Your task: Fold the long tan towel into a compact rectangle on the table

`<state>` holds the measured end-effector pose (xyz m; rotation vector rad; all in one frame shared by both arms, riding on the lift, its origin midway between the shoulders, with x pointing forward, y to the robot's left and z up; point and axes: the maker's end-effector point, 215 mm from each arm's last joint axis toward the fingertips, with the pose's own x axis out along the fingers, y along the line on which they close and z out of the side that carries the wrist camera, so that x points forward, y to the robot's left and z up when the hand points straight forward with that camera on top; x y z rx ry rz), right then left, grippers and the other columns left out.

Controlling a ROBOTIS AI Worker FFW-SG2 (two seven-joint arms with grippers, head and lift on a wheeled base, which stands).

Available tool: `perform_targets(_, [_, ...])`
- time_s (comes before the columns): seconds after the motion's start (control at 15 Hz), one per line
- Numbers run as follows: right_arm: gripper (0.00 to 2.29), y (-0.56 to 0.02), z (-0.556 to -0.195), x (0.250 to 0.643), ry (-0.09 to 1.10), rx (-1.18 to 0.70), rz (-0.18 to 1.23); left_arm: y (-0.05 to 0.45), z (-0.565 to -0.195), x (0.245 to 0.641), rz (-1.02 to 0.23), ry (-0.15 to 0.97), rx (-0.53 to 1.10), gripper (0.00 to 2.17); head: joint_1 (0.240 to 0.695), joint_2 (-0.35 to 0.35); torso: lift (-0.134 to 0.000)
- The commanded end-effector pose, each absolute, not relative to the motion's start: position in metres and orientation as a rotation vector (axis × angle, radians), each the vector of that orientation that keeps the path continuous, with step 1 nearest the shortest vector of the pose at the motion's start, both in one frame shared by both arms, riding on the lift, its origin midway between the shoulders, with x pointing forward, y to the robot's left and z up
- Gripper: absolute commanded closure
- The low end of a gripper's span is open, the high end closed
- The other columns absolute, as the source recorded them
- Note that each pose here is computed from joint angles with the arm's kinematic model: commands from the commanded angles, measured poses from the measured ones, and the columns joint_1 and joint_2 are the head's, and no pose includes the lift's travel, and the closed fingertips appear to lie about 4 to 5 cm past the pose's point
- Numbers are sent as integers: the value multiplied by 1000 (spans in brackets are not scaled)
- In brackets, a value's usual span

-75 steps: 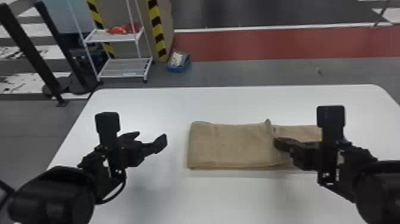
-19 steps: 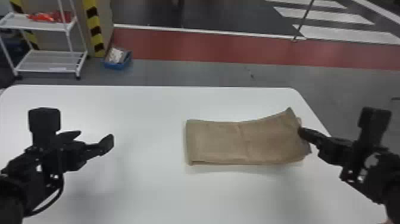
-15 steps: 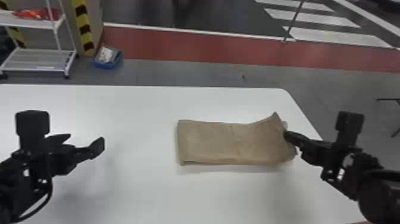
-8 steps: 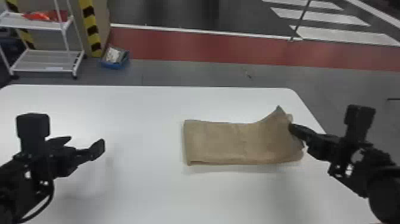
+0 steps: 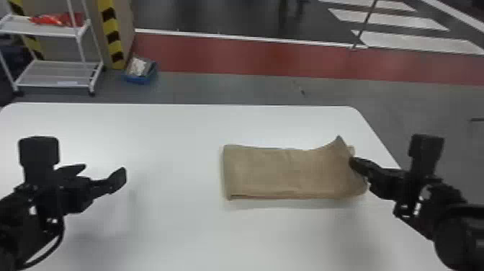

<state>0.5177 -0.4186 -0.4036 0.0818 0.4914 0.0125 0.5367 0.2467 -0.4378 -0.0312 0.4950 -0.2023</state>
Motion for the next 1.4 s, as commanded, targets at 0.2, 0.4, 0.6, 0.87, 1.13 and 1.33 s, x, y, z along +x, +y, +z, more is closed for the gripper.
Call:
perform_targets(0.2, [738, -429, -415, 527, 464, 35, -28, 256, -439, 534, -190, 499, -30, 76, 695, -179, -128])
perform_targets(0.4, [-2, -438, -392, 524, 371, 34, -43, 253, -431, 538, -191, 480, -35, 76, 695, -180, -128])
perform_targets(0.6, [46, -438, -368, 518, 315, 41, -38, 242, -414, 547, -206, 431, -41, 76, 695, -191, -128])
perform_targets(0.87, [49, -432, -373, 510, 327, 30, -32, 203, -397, 544, -275, 397, -86, 76, 695, -200, -128])
perform_targets(1.13, [80, -436, -377, 495, 284, -17, -58, 120, -394, 532, -376, 393, -131, 76, 695, -254, -128])
perform_targets(1.33, [87, -456, -379, 482, 284, -16, -92, 33, -406, 514, -493, 409, -110, 93, 695, -350, -128])
